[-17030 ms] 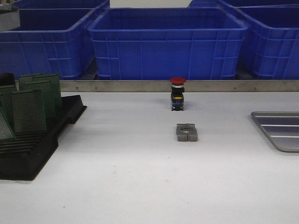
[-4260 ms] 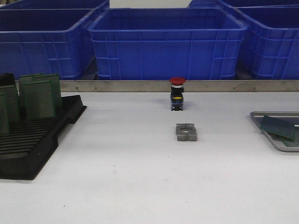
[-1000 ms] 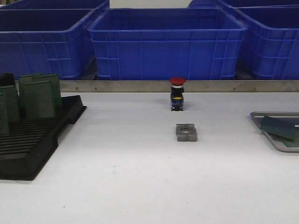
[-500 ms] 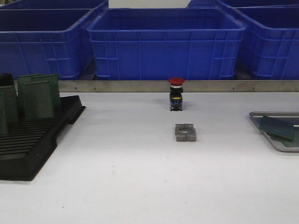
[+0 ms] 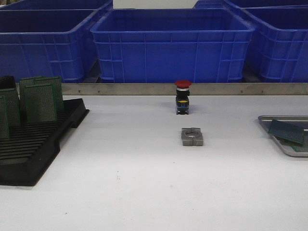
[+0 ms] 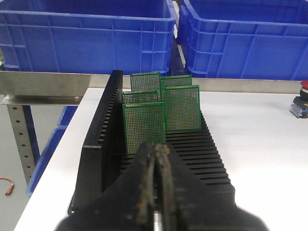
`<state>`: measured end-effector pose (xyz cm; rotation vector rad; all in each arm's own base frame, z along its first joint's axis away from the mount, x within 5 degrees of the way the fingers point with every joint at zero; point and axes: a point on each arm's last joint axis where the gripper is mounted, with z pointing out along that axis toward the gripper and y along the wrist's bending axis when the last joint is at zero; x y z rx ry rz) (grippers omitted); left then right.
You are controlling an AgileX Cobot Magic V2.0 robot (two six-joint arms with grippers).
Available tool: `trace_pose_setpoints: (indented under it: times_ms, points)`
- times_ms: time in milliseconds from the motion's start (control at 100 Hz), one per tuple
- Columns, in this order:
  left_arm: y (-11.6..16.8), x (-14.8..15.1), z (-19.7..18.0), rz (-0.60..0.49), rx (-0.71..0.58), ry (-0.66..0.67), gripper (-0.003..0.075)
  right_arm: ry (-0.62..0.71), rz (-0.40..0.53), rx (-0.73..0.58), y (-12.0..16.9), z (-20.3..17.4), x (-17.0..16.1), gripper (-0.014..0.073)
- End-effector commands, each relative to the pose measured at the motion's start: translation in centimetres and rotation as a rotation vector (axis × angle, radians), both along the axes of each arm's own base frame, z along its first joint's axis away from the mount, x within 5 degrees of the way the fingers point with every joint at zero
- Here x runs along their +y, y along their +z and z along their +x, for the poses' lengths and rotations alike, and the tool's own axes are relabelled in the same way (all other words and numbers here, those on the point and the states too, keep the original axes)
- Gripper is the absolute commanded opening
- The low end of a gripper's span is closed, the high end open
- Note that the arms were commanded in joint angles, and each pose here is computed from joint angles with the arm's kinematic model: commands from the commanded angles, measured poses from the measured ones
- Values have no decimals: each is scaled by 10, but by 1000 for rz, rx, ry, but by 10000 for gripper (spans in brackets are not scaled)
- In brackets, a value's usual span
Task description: Place circuit board on tray
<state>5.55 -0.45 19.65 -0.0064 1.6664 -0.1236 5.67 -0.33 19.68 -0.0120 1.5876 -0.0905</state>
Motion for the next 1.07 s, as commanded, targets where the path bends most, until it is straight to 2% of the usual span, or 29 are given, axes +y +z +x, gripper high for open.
trace_pose_setpoints:
  times_ms: [0, 140, 240, 1060]
  points:
    - [-8, 0, 0, -22, -58, -2, -20, 9, -12, -115, 12, -3, 1, -61]
    - [-8, 0, 0, -22, -58, -2, -20, 11, 37, -110, 11, -3, 1, -61]
    - [-8, 0, 0, -22, -58, -2, -20, 10, 14, -95, 10, -3, 1, -61]
    - [-8, 0, 0, -22, -58, -2, -20, 9, 35, -67, 8, -3, 1, -61]
